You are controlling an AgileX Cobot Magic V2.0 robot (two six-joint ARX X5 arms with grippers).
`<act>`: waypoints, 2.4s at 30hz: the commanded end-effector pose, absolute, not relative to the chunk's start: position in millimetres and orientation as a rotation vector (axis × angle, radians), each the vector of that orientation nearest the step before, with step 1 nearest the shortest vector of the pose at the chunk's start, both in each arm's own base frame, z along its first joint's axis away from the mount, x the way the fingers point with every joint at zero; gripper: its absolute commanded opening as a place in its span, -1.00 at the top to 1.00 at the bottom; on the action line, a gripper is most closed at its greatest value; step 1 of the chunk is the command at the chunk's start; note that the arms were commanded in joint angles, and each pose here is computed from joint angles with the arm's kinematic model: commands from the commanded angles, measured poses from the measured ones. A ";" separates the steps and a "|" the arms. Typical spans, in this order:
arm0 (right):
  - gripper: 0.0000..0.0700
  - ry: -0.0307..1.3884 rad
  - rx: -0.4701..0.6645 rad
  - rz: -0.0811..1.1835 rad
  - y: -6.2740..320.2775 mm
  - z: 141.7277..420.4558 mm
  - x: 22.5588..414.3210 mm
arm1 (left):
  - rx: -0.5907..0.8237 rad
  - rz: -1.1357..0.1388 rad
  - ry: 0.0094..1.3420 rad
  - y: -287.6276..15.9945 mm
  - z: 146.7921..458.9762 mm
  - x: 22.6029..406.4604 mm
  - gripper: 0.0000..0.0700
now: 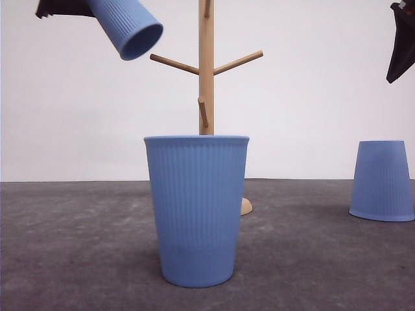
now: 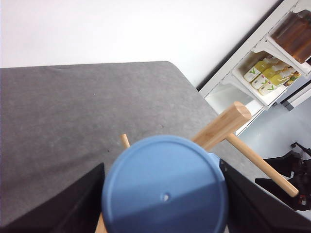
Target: Place three cups
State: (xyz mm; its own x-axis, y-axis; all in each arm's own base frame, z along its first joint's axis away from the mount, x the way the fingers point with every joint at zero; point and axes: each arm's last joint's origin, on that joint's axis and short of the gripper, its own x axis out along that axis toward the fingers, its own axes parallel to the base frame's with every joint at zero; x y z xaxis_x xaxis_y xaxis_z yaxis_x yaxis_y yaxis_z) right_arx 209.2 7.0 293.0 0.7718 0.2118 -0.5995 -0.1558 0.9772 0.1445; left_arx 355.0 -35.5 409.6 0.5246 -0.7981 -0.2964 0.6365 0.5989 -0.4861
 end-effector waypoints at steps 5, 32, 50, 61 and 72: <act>-0.70 0.636 0.075 0.205 7.1 298.4 210.9 | -0.367 -0.903 0.590 -51.7 389.0 378.3 0.14; -0.70 0.618 0.072 0.205 7.1 300.1 211.9 | -0.361 -0.922 0.588 -64.3 379.2 390.8 -0.64; -0.93 0.702 0.081 0.275 10.9 274.4 242.6 | -0.020 -0.303 0.684 -15.2 467.6 332.9 -0.95; -0.99 0.733 0.090 0.284 11.8 247.8 275.1 | 0.025 -0.243 0.826 -21.6 462.9 312.5 -0.94; -0.99 0.782 0.102 0.291 12.6 234.9 307.9 | 0.036 -0.258 0.951 -35.6 448.5 308.2 -0.90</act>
